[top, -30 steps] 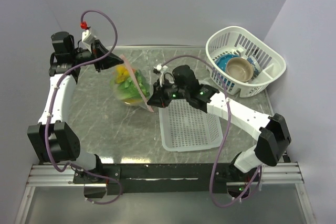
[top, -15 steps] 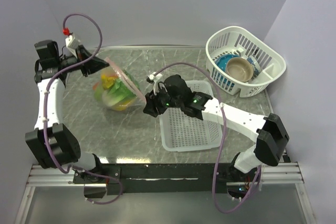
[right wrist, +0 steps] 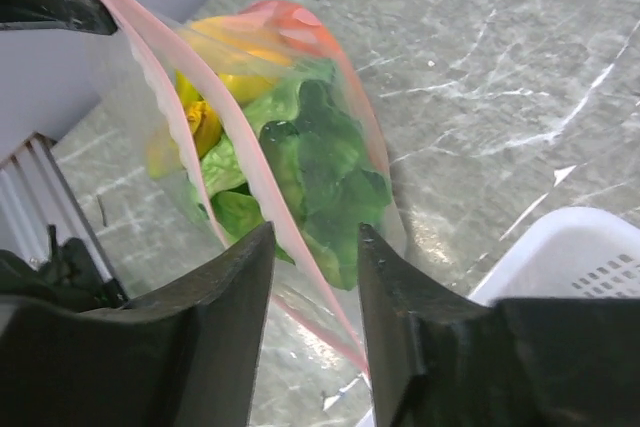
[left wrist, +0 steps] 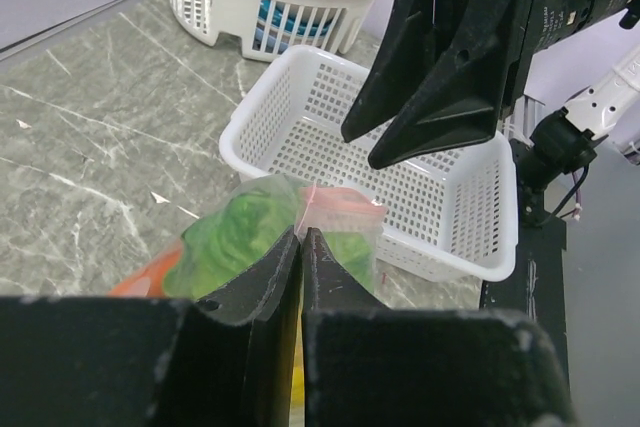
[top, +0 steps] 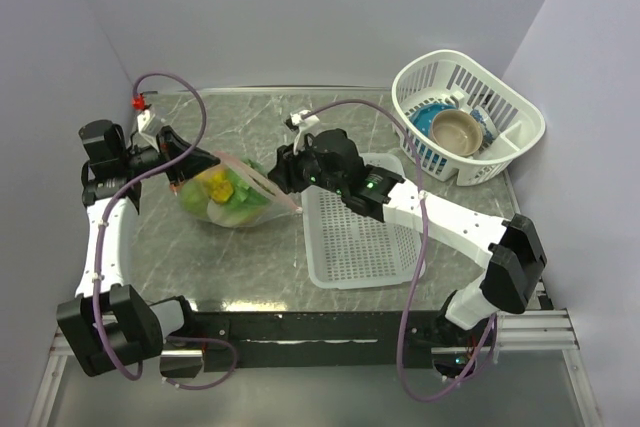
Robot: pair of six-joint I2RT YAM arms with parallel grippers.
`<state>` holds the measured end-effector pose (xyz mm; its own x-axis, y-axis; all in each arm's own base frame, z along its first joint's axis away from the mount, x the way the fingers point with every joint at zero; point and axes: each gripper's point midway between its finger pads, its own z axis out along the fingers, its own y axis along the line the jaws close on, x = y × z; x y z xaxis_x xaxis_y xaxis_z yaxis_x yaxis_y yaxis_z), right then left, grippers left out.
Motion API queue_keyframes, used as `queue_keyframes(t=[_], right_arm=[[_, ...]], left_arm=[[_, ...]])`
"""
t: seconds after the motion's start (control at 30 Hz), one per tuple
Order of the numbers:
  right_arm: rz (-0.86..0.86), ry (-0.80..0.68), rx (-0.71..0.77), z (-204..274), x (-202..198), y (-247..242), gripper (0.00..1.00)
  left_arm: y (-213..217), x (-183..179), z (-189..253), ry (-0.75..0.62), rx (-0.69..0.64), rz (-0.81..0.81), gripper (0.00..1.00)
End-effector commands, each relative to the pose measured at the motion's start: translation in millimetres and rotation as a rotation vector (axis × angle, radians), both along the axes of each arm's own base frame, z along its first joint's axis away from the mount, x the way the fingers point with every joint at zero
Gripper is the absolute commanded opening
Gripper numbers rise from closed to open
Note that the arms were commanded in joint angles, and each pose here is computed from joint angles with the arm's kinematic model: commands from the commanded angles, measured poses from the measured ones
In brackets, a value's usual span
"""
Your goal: Open the zip-top bag and remove the fake food
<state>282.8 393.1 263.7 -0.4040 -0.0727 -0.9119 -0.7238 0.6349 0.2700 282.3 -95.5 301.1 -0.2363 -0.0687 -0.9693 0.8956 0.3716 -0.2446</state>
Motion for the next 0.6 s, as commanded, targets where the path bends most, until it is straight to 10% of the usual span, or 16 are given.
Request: queue_keyframes(t=[0.0, 0.4, 0.47, 0.57], right_arm=[[0.014, 0.000, 0.099, 25.0, -12.8, 1.3, 0.43], [0.058, 0.135, 0.158, -5.6, -29.3, 31.0, 0.37], [0.087, 0.159, 0.162, -8.6, -33.6, 38.8, 0.36], [0.113, 0.177, 0.166, -9.7, -41.3, 49.4, 0.35]], left_arm=[[-9.9, -31.4, 17.3, -0.072, -0.039, -0.201, 0.11], [-13.1, -39.5, 25.0, -0.073, -0.056, -0.195, 0.16], [-15.0, -44.6, 25.8, -0.065, -0.059, -0.198, 0.31], [-18.0, -54.9, 29.5, -0.078, -0.050, -0.198, 0.82]])
